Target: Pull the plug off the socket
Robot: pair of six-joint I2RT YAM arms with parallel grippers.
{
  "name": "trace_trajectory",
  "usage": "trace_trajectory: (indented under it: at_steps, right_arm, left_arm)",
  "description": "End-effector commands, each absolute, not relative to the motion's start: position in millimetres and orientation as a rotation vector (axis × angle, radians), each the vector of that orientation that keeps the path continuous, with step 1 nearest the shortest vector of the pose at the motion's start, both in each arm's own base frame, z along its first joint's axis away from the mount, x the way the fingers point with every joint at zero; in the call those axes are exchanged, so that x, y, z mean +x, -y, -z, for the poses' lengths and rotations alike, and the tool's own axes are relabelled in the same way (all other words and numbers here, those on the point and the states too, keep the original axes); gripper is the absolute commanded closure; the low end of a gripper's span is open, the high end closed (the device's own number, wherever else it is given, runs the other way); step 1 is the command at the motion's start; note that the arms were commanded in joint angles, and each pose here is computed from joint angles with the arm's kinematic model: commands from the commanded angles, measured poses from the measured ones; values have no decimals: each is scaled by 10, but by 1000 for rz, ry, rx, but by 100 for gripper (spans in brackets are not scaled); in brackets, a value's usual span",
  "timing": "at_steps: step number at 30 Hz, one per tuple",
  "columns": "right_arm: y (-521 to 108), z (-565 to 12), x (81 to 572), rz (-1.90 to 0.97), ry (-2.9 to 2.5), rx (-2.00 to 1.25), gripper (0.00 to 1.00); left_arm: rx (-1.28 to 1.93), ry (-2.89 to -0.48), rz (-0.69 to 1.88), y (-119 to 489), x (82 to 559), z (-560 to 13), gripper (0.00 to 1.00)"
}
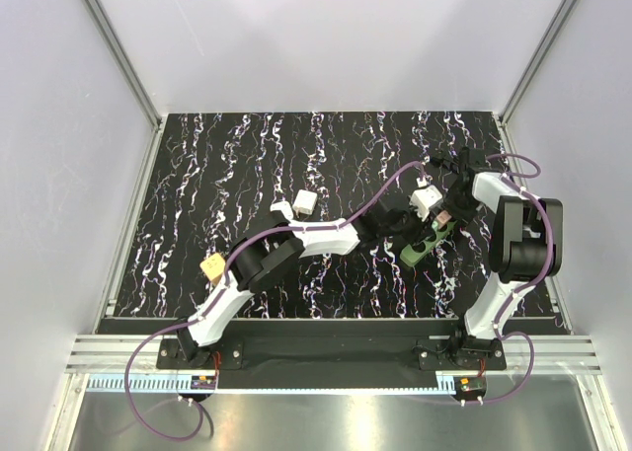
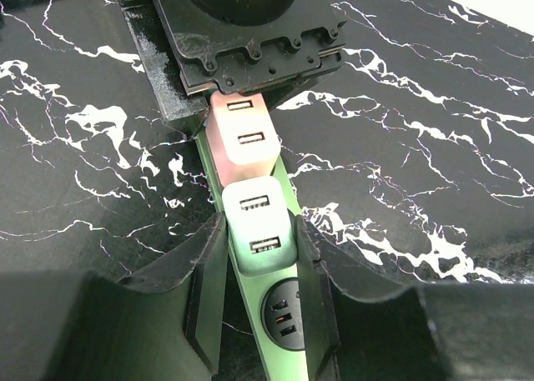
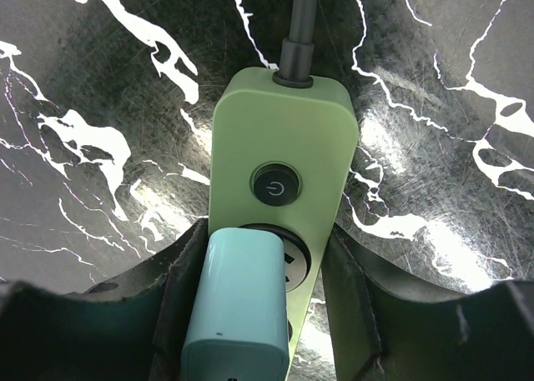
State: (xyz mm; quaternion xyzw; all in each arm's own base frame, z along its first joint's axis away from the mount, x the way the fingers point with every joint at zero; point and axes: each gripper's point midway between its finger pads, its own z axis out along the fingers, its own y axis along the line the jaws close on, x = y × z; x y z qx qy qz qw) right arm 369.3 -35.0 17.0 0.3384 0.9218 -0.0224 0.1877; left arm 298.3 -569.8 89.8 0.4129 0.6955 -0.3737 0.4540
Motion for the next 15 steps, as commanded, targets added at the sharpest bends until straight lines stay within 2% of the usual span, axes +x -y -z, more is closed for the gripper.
trace_trajectory:
  at_steps: [1,8,15]
  right_arm:
    - [629,-140,3778,266,-2550,874,100]
    - [686,-152,3765,341,-2537,875,100]
    - [679,-171,3755,368,-2533,862,100]
  left_arm:
    - [985,-1290,1143,5924,2581,-2559,100]
    - [933,-1223,1180,5905,2469,-3128,100]
    - [899,-1308,1175,6015,2583,-3093,100]
